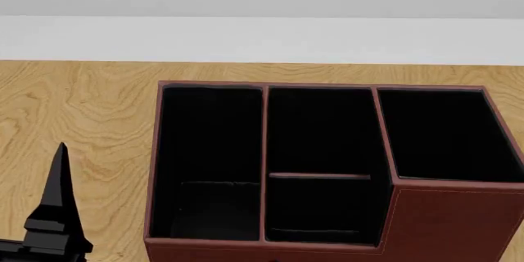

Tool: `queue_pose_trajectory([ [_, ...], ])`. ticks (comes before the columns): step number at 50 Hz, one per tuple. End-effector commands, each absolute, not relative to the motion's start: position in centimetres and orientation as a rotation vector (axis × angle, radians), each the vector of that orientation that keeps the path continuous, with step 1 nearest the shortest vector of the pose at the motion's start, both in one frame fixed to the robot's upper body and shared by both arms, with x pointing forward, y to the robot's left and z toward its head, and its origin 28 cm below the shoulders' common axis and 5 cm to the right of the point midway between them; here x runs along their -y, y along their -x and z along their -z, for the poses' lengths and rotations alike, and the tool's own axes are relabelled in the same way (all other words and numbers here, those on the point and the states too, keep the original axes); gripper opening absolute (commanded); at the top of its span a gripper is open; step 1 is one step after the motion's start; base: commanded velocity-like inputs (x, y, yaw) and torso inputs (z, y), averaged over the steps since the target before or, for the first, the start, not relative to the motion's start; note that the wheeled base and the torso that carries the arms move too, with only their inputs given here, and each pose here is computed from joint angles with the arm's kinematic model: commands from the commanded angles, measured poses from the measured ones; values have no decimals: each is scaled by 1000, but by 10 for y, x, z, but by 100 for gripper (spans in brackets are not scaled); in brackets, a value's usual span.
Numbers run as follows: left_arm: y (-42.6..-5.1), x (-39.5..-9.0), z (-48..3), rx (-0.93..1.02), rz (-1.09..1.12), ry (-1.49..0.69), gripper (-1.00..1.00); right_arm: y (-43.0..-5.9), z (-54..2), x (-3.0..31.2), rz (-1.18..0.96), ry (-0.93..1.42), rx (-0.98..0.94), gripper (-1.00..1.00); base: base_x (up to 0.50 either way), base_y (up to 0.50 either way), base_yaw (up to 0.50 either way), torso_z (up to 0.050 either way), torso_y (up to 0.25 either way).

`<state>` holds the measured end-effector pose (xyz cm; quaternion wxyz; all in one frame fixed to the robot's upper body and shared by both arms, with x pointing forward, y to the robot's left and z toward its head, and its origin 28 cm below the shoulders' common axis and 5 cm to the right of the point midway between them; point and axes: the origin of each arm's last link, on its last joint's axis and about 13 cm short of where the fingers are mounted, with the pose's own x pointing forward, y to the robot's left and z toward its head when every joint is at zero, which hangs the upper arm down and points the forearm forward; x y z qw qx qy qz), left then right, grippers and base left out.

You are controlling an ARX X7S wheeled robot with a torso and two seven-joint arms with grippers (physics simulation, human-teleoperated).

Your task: Pick up the white mug and place it to the right of the caddy.

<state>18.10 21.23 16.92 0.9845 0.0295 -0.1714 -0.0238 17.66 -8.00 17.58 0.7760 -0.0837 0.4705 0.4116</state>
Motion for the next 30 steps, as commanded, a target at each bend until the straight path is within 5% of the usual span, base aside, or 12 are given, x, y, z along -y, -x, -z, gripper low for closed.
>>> queue_pose_trajectory([
  [1,-180,-214,-169,347,42,-58,100,-179,-194,87,-863,171,-954,-100,0,0,0,0,0],
  [30,-178,-214,-170,358,42,-51,100,-194,-220,102,-766,150,-881,-100,0,0,0,0,0],
])
